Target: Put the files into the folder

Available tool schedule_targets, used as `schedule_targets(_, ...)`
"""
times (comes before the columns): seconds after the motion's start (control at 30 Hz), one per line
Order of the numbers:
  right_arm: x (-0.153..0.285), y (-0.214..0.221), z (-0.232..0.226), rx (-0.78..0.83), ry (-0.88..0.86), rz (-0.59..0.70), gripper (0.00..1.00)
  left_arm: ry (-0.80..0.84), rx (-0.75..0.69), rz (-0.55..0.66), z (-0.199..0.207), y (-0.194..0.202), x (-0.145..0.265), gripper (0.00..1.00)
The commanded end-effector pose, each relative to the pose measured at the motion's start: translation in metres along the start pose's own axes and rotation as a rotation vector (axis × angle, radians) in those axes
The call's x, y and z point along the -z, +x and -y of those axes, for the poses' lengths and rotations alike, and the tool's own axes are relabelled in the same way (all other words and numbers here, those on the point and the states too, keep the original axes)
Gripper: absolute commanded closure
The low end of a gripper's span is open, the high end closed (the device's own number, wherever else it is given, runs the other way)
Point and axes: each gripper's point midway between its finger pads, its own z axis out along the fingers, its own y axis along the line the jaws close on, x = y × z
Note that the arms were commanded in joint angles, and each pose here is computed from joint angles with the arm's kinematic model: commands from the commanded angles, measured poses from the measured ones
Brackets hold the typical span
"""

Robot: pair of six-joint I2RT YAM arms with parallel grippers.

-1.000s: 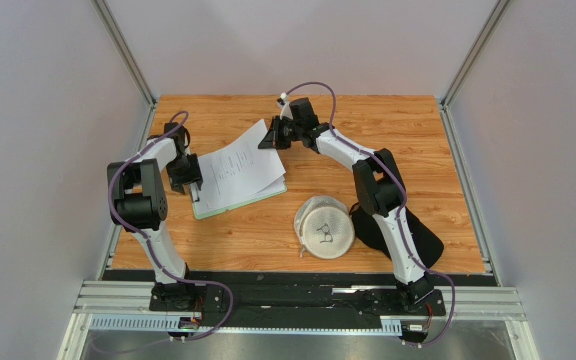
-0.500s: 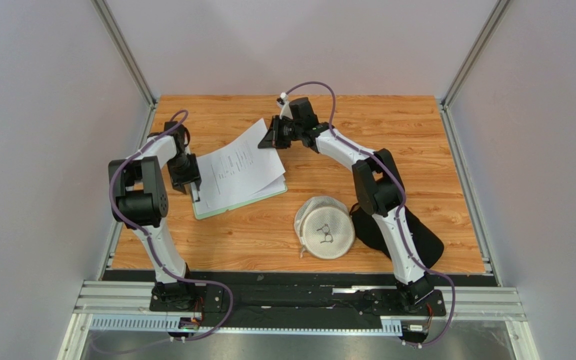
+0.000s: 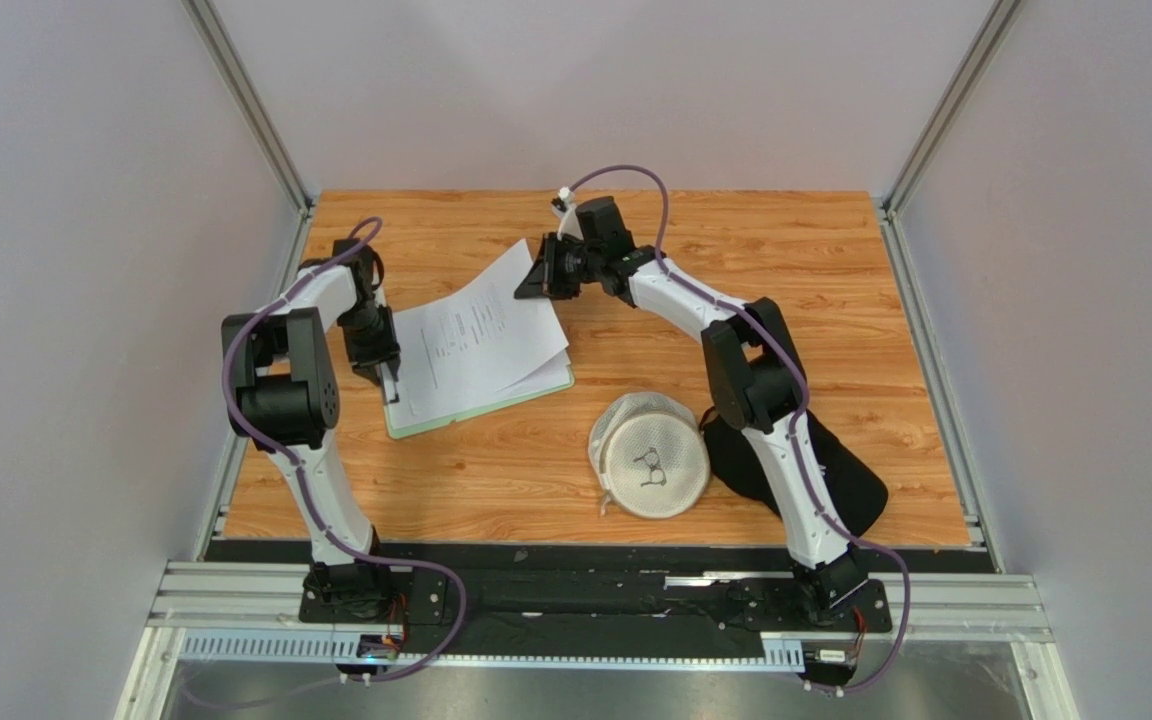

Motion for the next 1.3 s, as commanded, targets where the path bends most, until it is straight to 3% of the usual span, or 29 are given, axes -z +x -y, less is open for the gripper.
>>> schedule_targets(0.0,-0.001,-0.013,-0.018,0.028,-0.019,0.039,1.0,0.06,-0.04,0.002,0.011,-0.002,0.0,0.78)
schedule_targets(0.17,0.003,-0.009,-0.017,0.015,-0.001,0.034,1.0,0.072,-0.037,0.008,0.013,0.0,0.001,1.0)
schedule_targets(0.67,0.017,-0.002,-0.006,0.038,0.042,0.054,1.0,0.241,-0.007,0.079,0.036,-0.005,0.012,1.0)
schedule_targets(1.27,0.003,0.017,0.033,0.111,-0.042,-0.055,1.0,0.377,-0.042,0.177,0.045,-0.008,0.022,1.0)
